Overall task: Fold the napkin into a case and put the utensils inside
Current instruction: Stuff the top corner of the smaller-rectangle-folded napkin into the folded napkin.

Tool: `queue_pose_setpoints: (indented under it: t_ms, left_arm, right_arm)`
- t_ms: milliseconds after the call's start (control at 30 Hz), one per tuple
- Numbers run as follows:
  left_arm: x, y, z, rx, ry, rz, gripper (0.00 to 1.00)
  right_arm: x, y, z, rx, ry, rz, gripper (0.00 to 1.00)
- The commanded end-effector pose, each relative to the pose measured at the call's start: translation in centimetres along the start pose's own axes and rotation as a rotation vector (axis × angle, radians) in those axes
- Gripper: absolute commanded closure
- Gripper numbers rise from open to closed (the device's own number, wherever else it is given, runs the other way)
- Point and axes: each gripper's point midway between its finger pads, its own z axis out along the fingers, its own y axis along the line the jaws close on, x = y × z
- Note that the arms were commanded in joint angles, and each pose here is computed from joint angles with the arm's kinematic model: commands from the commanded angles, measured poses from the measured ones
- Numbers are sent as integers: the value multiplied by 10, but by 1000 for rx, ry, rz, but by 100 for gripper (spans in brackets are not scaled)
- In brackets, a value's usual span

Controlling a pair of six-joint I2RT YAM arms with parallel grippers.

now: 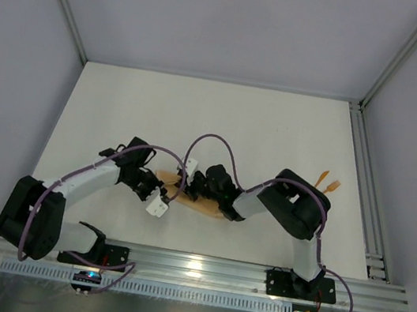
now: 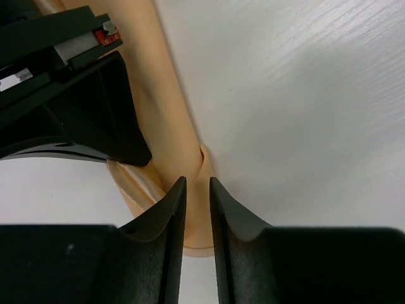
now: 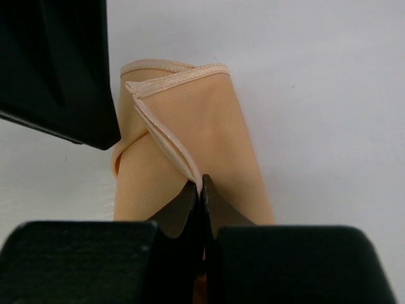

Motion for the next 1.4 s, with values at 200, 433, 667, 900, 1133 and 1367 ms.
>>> queue_pose_setpoints:
  t_ms: [200, 433, 667, 900, 1133, 1367]
  left_arm:
    - [23, 11, -6, 44, 113, 12, 73]
    - [32, 20, -8, 80, 142, 32, 72]
    - [26, 15, 5, 123, 128, 49, 71]
    - [30, 1, 8, 190, 141, 48, 77]
    - [35, -9, 6, 221, 169, 52, 90]
    - [31, 18, 11, 103, 139, 58, 82]
  right_arm:
    - [-5, 1, 3, -21, -32, 12, 94]
    - [-3, 2, 3, -24, -36, 6, 94]
    - [-3, 2, 2, -28, -39, -1, 95]
    - [-1, 2, 1, -27, -37, 1, 94]
    - [0, 3, 1, -28, -35, -2, 94]
    - [4, 2, -1, -25, -20, -6, 95]
